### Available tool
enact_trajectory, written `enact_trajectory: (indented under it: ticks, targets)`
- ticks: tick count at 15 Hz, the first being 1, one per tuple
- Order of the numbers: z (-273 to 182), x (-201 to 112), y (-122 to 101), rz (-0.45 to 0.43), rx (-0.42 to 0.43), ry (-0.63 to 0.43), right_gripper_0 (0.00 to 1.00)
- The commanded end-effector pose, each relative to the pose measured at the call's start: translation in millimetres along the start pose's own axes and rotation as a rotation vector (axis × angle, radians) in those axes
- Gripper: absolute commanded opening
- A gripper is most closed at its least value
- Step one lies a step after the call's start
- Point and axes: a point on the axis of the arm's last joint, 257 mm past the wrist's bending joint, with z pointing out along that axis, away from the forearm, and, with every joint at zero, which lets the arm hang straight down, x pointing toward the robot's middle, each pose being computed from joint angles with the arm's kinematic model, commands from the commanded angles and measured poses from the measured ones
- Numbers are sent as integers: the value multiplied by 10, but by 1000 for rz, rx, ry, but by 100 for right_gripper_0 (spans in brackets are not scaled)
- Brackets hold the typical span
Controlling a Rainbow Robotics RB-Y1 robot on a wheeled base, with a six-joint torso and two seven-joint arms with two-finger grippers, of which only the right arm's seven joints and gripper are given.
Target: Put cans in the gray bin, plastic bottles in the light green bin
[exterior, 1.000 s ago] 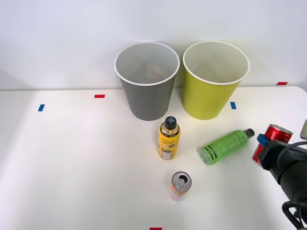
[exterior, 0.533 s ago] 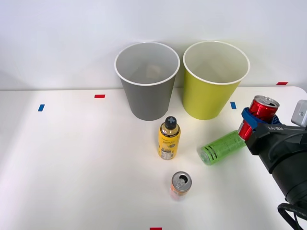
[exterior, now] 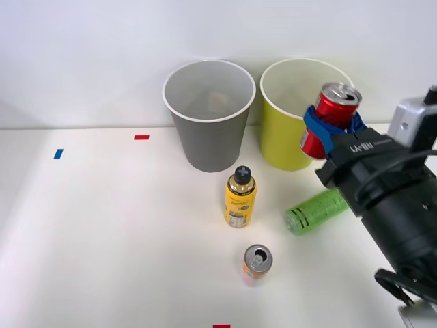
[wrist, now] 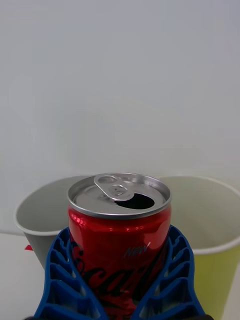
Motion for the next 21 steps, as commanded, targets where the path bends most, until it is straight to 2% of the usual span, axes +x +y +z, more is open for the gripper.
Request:
enact_trajectory:
  ticks: [1, 3, 5, 10, 16, 19, 20, 21]
  targets:
    - [610, 148, 96, -38, -45, -8, 0]
    - [922, 251, 91, -70, -57, 7, 0]
    - [1180, 342, 149, -10, -108, 24, 0]
    - [1662, 339, 590, 45, -222, 50, 0]
    - [2241, 484, 800, 13, -246, 62, 0]
    - [2455, 557, 772, -9, -237, 70, 0]
    - [2466, 554, 766, -5, -235, 71, 3]
    - [2465, 558, 771, -4, -236, 71, 12]
